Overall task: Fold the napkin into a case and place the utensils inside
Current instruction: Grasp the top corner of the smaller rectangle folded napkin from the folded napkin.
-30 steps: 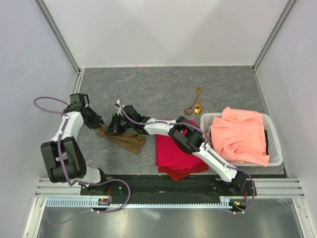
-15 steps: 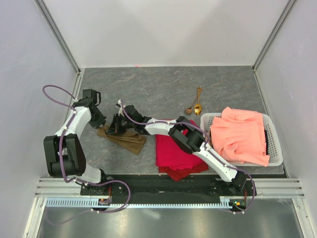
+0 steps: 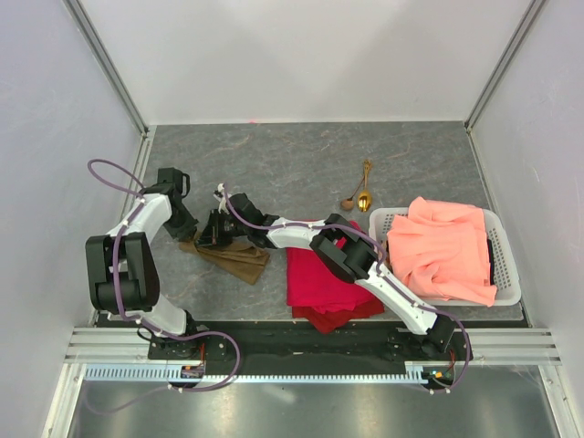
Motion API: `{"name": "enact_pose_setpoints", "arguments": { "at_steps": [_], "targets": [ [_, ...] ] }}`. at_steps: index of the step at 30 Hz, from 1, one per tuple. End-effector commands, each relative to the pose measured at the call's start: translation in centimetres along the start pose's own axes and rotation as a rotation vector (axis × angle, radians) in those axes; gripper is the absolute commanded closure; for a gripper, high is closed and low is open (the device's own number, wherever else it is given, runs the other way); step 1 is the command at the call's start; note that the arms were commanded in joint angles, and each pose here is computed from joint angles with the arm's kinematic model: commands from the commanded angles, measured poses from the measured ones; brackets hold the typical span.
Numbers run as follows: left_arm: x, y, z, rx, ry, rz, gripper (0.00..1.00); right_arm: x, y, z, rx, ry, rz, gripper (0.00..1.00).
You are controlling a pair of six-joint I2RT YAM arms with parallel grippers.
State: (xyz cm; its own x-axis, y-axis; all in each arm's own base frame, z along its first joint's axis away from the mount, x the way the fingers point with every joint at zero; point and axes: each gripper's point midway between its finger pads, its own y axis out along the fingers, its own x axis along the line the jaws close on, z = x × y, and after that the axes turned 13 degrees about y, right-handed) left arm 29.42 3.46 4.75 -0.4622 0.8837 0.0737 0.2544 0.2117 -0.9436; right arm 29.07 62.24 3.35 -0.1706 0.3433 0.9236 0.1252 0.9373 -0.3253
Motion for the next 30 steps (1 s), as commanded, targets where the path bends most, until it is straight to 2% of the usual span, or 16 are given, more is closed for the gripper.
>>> {"name": "enact_pose_setpoints", "arguments": {
  "at_steps": [1,6,9,13,17,20,21,23,27,30],
  "targets": [
    [-0.8,0.1,0.0,-0.013,0.014,0.036,0.75,-1.6,-0.4,0.6,0.020,0.008,0.050,0.94],
    [-1.7,0.0,-0.3,-0.021,0.026,0.074,0.82,-1.8,-0.4,0.7,0.022,0.010,0.054,0.95],
    [-2.0,-0.1,-0.4,-0.029,0.035,0.082,0.83,-1.9,-0.3,0.7,0.026,0.010,0.056,0.96],
    [-2.2,-0.4,-0.3,-0.031,0.045,0.092,0.74,-2.0,-0.3,0.8,0.026,0.007,0.060,0.96],
    [-1.9,0.0,0.1,-0.019,0.049,0.075,0.72,-2.0,-0.3,0.8,0.027,0.009,0.059,0.97],
    [-2.1,0.3,0.2,-0.002,0.058,0.083,0.80,-2.0,-0.2,0.9,0.028,0.009,0.058,0.98],
    [-2.3,0.3,0.1,-0.004,0.060,0.087,0.89,-2.1,-0.2,0.9,0.028,0.012,0.061,0.98],
    [-2.6,-0.2,-0.3,-0.014,0.063,0.112,0.97,-2.3,-0.2,0.8,0.028,0.010,0.065,0.98],
    [-4.6,-2.6,-0.9,-0.072,0.030,0.238,0.98,-2.4,-0.1,1.7,0.051,0.004,0.065,0.98],
    [-5.5,-2.0,-0.3,-0.074,-0.001,0.286,0.98,-3.0,-0.1,3.1,0.077,-0.002,0.078,0.96]
  ]
}}
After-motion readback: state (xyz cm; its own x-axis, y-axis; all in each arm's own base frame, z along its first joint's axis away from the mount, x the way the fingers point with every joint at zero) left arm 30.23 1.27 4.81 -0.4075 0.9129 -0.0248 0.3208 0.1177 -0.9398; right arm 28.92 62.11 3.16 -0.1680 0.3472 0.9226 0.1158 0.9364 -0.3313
